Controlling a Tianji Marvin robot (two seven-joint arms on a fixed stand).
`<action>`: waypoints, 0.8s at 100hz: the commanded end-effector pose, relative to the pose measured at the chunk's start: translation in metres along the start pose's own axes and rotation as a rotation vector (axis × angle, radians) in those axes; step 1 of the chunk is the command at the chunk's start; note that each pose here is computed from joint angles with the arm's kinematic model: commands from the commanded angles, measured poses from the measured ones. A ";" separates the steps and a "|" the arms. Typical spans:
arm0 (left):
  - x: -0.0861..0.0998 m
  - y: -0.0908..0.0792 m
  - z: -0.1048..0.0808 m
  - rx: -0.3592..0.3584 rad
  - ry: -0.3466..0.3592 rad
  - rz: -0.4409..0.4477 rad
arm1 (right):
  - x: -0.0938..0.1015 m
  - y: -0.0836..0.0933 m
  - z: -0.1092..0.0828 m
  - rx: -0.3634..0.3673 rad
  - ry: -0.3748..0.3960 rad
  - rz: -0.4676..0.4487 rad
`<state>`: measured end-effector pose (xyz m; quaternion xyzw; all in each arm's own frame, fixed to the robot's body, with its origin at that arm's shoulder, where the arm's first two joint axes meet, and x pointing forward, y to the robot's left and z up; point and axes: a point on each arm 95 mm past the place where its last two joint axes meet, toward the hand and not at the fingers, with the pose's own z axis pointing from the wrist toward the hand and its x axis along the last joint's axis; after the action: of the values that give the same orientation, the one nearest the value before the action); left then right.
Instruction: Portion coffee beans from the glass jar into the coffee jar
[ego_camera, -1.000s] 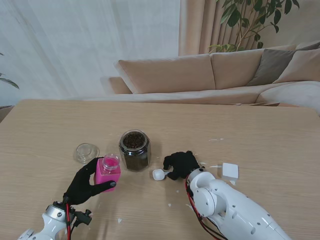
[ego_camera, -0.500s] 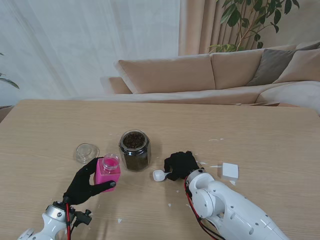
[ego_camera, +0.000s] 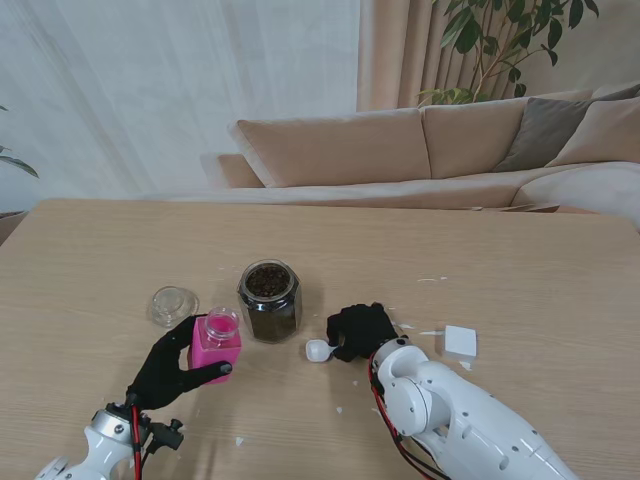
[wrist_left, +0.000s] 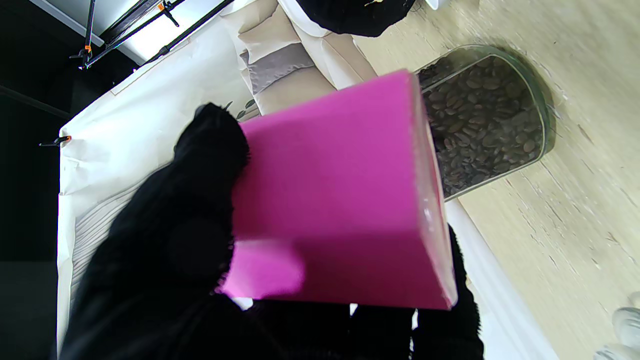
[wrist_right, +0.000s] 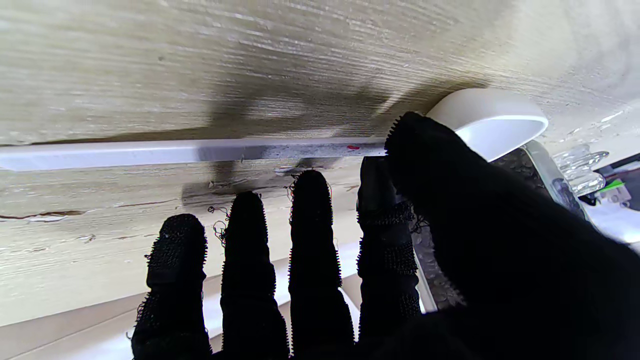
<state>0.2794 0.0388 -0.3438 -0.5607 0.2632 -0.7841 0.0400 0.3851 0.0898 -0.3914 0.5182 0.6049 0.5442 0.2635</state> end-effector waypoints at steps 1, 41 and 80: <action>0.002 0.003 -0.001 -0.009 0.005 -0.008 | 0.001 -0.012 -0.004 0.041 0.001 0.002; 0.002 0.003 -0.001 -0.009 0.007 -0.008 | -0.001 -0.019 -0.012 0.054 -0.006 -0.047; 0.003 0.005 -0.001 -0.013 0.005 -0.006 | -0.005 -0.025 -0.015 0.035 -0.015 -0.035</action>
<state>0.2793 0.0387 -0.3437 -0.5606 0.2629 -0.7842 0.0395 0.3748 0.0845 -0.3968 0.5035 0.6100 0.5424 0.2832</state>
